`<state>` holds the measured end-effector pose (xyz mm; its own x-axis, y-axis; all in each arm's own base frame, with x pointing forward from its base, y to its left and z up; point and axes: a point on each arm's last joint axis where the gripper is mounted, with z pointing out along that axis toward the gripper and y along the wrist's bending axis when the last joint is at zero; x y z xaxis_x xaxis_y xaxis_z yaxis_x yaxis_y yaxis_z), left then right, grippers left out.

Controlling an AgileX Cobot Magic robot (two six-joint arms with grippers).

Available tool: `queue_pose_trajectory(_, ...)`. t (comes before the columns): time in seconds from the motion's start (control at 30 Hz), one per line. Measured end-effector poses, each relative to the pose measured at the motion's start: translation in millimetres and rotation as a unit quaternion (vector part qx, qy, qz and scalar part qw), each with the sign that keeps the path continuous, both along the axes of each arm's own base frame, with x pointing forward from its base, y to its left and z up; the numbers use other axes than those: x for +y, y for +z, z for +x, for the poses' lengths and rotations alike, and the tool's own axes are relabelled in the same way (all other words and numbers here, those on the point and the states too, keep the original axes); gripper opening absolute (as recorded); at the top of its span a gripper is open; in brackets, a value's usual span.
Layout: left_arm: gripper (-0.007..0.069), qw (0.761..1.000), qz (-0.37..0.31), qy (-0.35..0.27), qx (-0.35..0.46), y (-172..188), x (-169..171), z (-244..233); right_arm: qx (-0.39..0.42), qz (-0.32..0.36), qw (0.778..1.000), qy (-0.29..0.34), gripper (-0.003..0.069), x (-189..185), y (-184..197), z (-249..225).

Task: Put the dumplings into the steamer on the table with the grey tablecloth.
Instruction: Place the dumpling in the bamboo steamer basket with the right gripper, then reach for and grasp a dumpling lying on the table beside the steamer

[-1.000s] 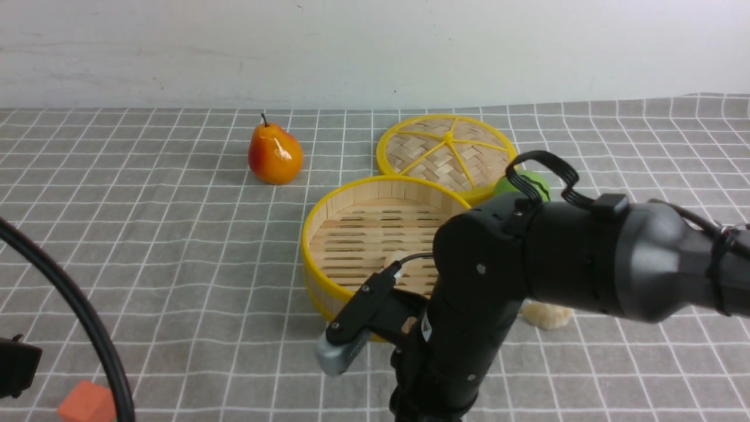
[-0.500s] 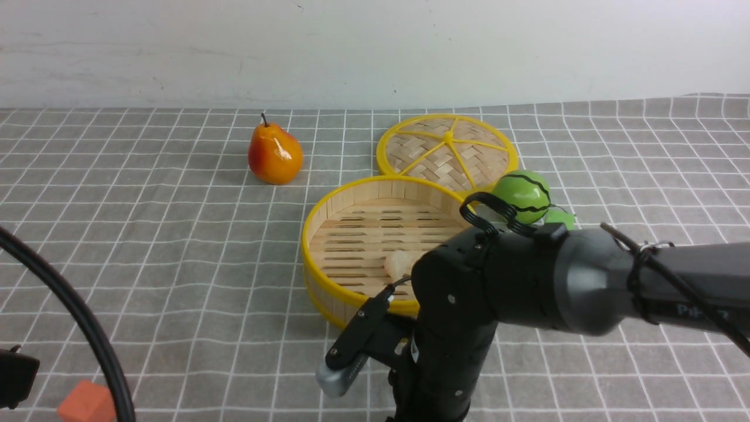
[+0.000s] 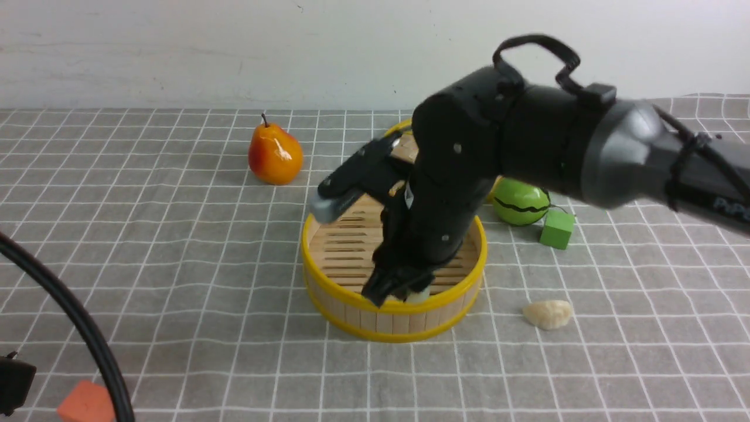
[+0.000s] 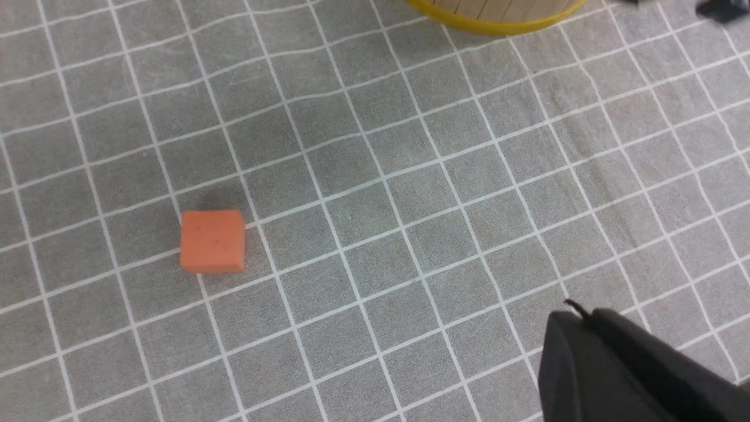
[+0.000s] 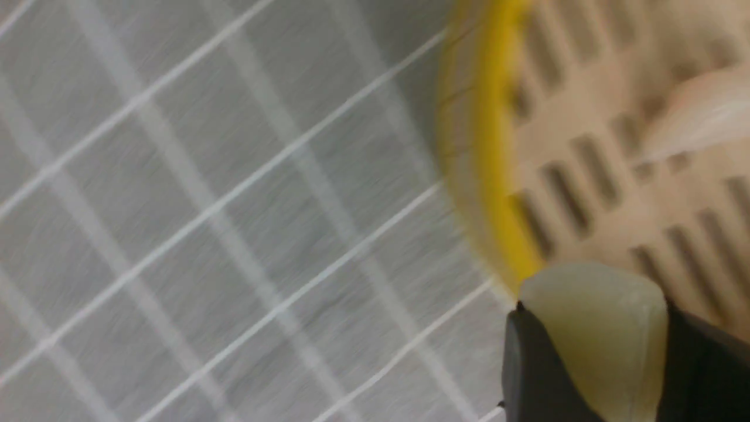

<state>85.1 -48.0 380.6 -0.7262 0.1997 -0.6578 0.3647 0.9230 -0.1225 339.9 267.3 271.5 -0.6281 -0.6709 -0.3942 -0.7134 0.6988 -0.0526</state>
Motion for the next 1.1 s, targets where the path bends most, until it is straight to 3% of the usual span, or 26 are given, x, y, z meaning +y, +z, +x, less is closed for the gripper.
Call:
queue_pose_trajectory(0.27, 0.0006, 1.0, 0.0, 0.0, 0.0, 0, 0, 0, -0.006, 0.026, 0.991, -0.131, 0.0249, -21, -38, 90)
queue_pose_trajectory(0.53, 0.0015, 1.0, 0.0, 0.0, 0.0, 0, 0, 0, 0.021, 0.029, 0.979, -0.199, 0.0264, -35, -69, 118)
queue_pose_trajectory(0.67, 0.0017, 1.0, 0.0, 0.0, 0.0, 0, 0, 0, 0.036, 0.018, 0.979, -0.198, 0.0356, -38, -56, 112)
queue_pose_trajectory(0.73, 0.0017, 1.0, 0.0, 0.0, -0.001, 0, 0, 0, 0.039, 0.002, 0.984, -0.171, 0.0442, -43, -29, 101)
queue_pose_trajectory(0.8, 0.0017, 1.0, 0.0, 0.0, -0.001, 0, 0, 0, 0.023, 0.002, 0.988, -0.15, 0.0478, -47, -4, 94)
queue_pose_trajectory(0.97, 0.002, 1.0, -0.001, 0.0, -0.002, 0, 0, 0, -0.006, 0.012, 0.99, -0.139, 0.0503, -74, 47, 65)
queue_pose_trajectory(1.1, 0.0023, 1.0, -0.001, 0.0, -0.002, 0, 0, 0, 0.03, -0.023, 0.99, -0.136, 0.0499, -101, 34, 49)
